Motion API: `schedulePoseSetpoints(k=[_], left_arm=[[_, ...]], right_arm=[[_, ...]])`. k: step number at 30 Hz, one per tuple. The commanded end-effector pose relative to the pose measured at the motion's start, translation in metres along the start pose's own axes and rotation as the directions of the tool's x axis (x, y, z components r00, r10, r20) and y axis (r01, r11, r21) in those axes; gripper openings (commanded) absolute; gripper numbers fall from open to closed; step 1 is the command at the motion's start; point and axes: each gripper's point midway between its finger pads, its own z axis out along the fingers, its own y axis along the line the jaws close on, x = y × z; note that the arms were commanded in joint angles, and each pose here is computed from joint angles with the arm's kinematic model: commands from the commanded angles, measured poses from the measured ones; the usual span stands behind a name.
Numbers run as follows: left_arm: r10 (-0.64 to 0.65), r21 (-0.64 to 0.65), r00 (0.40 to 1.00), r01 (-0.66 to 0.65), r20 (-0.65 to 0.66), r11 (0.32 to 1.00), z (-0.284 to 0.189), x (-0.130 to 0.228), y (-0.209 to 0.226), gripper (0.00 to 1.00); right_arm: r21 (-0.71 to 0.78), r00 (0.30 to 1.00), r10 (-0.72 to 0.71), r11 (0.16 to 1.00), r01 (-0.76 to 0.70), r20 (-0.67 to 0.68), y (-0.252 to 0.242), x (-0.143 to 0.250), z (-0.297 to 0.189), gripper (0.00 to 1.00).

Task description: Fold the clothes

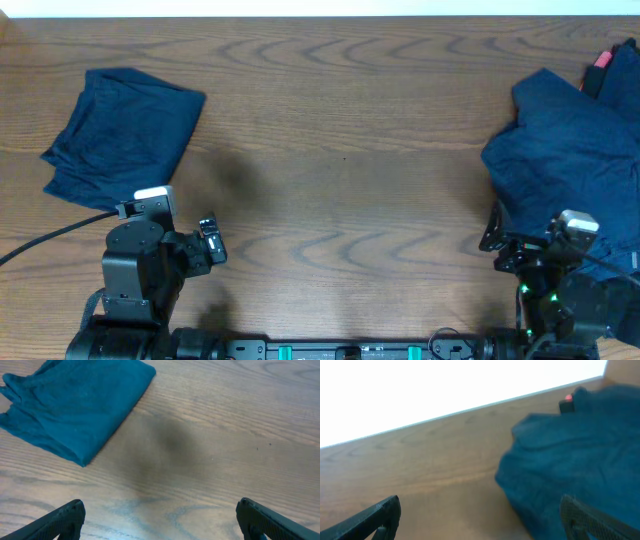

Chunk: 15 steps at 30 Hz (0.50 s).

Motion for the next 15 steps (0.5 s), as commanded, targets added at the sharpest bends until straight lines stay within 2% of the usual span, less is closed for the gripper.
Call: schedulePoseSetpoints(k=[1,11,15], left_arm=[[-0.003,-0.01,1.0,0.003,0.004,1.0,0.0,0.0,0.002,0.98],[-0.003,-0.01,1.0,0.003,0.004,1.0,0.0,0.0,0.002,0.98],[-0.003,-0.01,1.0,0.003,0.005,1.0,0.0,0.0,0.002,0.98]], right_arm=[[-0.071,0.998,-0.026,0.997,0.029,0.05,0.007,0.01,0.006,0.99],[-0.136,0.967,-0.03,0.989,0.066,0.251,0.01,0.017,0.028,0.99],[-0.121,0.963,-0.107,0.983,0.14,0.246,0.01,0.02,0.029,0.99]])
